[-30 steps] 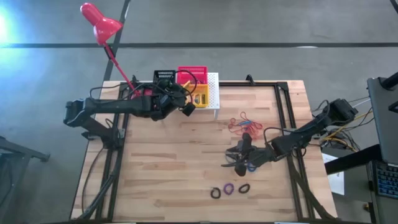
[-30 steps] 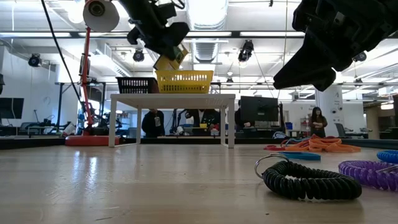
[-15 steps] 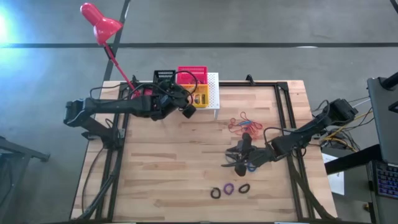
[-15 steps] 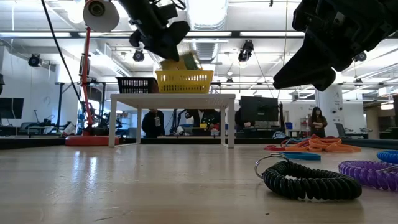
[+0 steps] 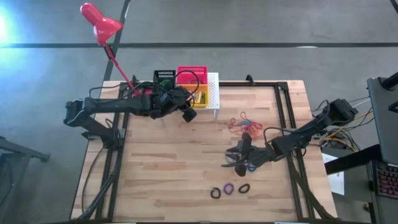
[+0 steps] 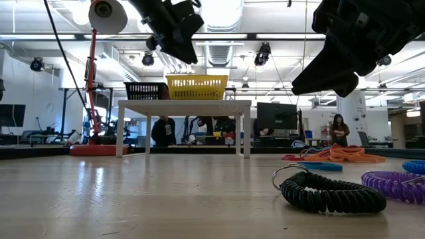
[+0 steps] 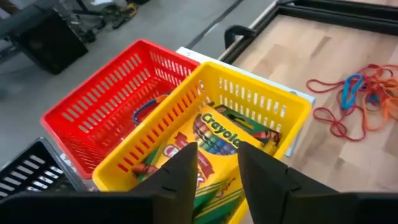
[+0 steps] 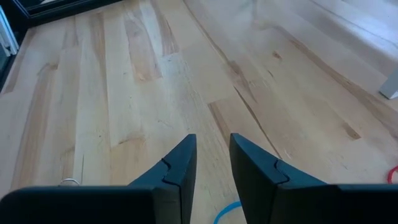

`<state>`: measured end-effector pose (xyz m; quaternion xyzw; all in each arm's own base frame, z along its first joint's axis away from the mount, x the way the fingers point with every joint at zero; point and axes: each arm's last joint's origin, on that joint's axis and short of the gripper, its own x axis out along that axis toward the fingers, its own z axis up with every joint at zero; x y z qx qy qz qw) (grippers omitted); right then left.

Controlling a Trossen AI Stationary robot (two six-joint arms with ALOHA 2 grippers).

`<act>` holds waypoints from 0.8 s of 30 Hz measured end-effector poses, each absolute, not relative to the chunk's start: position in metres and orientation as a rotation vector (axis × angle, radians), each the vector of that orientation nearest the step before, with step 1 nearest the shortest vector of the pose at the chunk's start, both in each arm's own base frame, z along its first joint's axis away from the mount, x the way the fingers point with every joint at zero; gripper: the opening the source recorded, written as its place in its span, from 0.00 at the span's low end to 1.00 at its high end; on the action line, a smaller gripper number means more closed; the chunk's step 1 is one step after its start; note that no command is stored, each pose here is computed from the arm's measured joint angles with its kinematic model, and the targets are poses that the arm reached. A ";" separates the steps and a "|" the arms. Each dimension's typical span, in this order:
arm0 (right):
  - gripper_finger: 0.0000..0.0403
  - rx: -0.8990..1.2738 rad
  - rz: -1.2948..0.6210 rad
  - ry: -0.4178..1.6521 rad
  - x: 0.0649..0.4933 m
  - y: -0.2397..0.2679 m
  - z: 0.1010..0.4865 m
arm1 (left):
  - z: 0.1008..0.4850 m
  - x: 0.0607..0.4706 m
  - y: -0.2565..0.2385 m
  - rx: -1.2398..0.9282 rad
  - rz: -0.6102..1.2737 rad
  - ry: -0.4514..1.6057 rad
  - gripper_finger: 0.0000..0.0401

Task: Pick & Place Office Desk Supplies
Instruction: Put the blue rubber band into the red bin on the shelf on the shelf

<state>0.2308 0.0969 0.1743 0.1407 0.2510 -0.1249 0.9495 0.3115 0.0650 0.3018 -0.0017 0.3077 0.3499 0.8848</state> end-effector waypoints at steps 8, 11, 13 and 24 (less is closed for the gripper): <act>0.24 0.285 -0.308 0.628 0.208 0.081 0.206 | 0.297 0.309 0.026 0.008 0.595 0.694 0.29; 0.24 0.283 -0.393 0.714 0.195 0.067 0.215 | 0.283 0.307 -0.001 0.009 0.530 0.719 0.29; 0.26 0.279 -0.390 0.738 0.192 0.062 0.216 | 0.274 0.305 -0.019 0.001 0.489 0.725 0.29; 0.44 0.297 -0.257 0.711 0.221 0.065 0.152 | 0.215 0.276 -0.100 0.015 0.239 0.672 0.29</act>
